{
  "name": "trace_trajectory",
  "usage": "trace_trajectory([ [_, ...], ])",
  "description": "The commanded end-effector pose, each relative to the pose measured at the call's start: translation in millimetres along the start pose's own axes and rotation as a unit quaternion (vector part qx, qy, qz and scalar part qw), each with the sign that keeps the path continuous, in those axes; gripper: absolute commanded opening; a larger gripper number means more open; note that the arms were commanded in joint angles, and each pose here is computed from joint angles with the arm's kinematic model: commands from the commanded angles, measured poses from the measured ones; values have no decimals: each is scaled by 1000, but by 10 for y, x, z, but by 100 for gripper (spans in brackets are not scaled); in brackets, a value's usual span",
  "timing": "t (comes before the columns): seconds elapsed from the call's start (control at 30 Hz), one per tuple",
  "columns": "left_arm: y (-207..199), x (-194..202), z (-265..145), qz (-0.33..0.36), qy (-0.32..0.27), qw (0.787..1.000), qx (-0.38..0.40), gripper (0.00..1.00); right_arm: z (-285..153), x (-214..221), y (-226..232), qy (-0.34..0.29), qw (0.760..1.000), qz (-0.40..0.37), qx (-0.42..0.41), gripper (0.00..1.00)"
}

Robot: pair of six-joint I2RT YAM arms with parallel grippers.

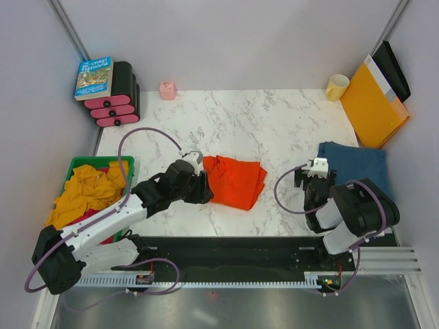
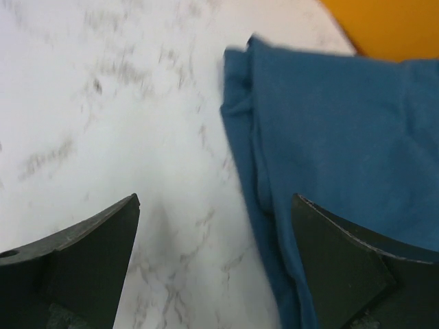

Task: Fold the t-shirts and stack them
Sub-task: Put the neatly folded tshirt into the corner of the board with the right arm

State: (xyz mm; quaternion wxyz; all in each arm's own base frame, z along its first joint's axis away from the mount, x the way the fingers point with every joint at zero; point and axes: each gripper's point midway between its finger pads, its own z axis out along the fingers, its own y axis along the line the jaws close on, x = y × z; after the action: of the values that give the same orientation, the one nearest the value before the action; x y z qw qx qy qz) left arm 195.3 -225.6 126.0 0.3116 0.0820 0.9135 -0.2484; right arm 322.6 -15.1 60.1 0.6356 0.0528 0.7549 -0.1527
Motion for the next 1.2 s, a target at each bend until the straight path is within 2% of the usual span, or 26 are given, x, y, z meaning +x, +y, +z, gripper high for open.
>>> trace_trajectory([
  [0.0,-134,-90,-34,-11,-16,1000,24,54,-38,-622,234,-128,986,59,-86,98],
  [0.03,-134,-88,-31,-13,-15,1000,24,54,135,-499,282,-81,992,54,-75,98],
  [0.13,-125,-31,1,-19,-5,1000,20,53,380,-435,265,-37,993,73,-80,98],
  [0.37,-37,79,122,-19,3,1000,-4,52,378,-461,266,-42,993,74,-86,98],
  [0.6,267,-4,209,5,-34,994,-105,53,374,-450,269,-41,993,74,-86,98],
  [0.73,355,-43,274,33,-19,984,-173,54,355,-482,258,-49,993,77,-80,98],
  [0.9,172,-124,300,57,-4,975,-216,52,372,-445,246,-40,993,75,-76,98],
  [1.1,-201,-155,311,15,-8,982,-187,52,371,-460,246,-42,993,76,-77,98],
  [1.17,-256,-87,406,54,8,979,-199,52,372,-459,250,-42,993,76,-78,98],
])
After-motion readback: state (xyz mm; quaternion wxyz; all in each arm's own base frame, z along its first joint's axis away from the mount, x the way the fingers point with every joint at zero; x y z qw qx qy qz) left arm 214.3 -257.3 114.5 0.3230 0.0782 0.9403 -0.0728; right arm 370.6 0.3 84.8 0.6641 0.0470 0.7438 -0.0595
